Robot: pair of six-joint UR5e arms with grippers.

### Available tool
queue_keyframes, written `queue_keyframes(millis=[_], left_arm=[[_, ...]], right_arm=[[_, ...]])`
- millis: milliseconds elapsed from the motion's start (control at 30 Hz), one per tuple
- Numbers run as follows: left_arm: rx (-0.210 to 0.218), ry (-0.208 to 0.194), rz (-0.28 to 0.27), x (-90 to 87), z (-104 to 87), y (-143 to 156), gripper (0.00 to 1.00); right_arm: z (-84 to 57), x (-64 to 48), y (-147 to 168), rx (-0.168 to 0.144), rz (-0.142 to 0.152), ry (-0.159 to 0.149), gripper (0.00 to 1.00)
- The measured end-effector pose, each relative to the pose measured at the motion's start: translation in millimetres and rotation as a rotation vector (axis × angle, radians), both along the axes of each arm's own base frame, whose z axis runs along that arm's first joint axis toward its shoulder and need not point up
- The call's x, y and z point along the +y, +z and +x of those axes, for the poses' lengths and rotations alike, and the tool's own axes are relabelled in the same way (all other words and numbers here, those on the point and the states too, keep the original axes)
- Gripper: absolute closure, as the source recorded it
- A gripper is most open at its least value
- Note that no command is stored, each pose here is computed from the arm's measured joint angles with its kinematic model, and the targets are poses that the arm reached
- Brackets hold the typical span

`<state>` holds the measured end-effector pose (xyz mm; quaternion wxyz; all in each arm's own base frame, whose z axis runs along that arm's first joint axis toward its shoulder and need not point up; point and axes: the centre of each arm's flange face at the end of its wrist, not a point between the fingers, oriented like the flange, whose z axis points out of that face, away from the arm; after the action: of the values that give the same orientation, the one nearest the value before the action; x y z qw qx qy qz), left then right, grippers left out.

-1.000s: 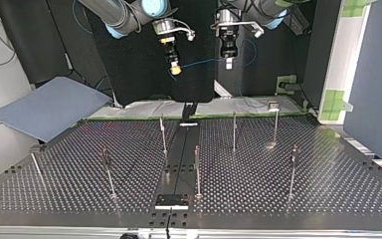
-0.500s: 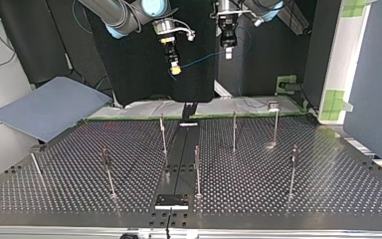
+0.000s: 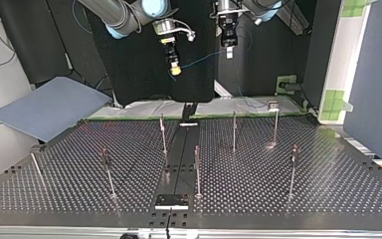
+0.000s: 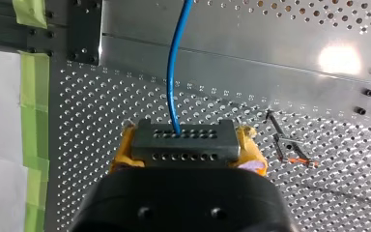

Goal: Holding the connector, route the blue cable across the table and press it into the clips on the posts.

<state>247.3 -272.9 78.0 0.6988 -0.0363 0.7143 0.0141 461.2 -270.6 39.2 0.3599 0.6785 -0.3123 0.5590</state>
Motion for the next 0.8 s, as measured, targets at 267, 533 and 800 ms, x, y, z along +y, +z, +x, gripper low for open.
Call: queue_keyframes(millis=[267, 533, 800], left_arm=[[-0.022, 0.058, -0.052, 2.8, 7.2, 20.9, 1.0], [-0.03, 0.193, -0.04, 26.7, 23.4, 43.7, 1.0], [-0.071, 0.325, -0.038, 40.1, 53.7, 80.8, 1.0]], right_arm=[[17.3, -12.2, 42.6, -0.054, -0.021, -0.013, 1.0], [32.4, -21.7, 88.7, -0.12, -0.026, 0.041, 1.0], [49.4, -27.7, 140.8, -0.17, -0.054, 0.109, 1.0]])
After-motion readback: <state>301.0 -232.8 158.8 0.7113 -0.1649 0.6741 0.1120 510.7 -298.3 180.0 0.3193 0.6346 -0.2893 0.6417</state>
